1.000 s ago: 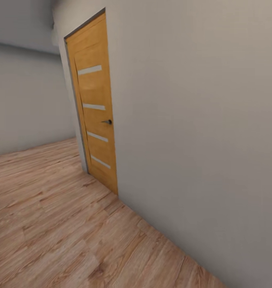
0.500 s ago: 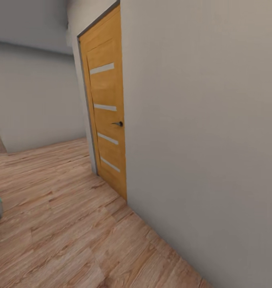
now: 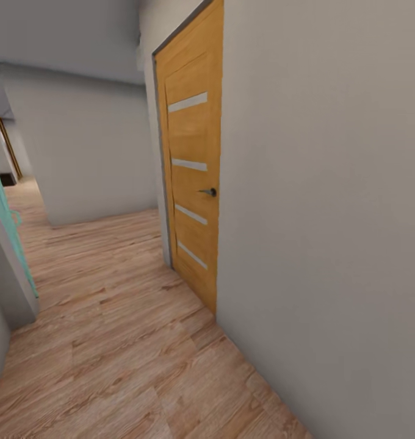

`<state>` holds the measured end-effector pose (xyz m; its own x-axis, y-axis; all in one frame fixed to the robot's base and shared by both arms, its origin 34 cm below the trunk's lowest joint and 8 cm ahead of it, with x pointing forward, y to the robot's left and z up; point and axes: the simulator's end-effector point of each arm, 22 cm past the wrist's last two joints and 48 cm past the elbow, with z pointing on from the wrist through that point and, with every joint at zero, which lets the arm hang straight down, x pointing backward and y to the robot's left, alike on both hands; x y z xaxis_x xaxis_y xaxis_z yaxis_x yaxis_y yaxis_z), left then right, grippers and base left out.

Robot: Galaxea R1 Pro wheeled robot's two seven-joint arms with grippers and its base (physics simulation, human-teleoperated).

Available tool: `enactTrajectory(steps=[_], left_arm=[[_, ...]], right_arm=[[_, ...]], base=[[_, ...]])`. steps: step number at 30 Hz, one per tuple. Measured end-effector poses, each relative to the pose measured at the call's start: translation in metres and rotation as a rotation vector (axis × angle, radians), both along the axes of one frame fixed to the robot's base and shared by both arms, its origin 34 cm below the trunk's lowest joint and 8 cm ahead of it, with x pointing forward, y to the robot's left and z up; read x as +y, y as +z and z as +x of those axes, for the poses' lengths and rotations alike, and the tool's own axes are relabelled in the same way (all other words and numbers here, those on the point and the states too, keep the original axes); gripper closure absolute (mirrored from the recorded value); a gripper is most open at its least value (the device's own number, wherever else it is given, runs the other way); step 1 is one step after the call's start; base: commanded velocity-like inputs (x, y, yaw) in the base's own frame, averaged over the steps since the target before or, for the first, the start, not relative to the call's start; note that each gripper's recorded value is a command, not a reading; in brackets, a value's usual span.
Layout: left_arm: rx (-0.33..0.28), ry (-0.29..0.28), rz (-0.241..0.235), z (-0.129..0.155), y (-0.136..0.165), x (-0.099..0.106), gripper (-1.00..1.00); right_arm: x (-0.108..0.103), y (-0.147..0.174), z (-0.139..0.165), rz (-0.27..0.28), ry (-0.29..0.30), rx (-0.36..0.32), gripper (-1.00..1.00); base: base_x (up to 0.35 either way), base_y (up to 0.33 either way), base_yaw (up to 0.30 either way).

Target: Move the two storage containers from the living room to the garage. In the garage, place one container on the floor and stack the other container on top of it (either order is fine).

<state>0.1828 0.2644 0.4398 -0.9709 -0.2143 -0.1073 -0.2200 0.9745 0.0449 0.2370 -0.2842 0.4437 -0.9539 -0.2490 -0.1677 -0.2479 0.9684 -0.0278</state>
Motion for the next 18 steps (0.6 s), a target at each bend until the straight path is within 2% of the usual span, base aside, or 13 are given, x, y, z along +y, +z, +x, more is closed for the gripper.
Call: enactTrajectory(steps=[9, 18], left_arm=[[0.0, 0.019, 0.001, -0.0002, 0.0, 0.0016, -1.0], [-0.002, 0.019, 0.001, 0.0003, 0.0, 0.0017, -1.0]], right_arm=[[-0.0003, 0.0, 0.0003, 0.0, 0.0, -0.001, -1.0], [-0.0012, 0.0001, 0.001, -0.001, -0.002, -0.002, -1.0]], base=[[0.122, 0.0, 0.279], [0.023, 0.0, 0.279]])
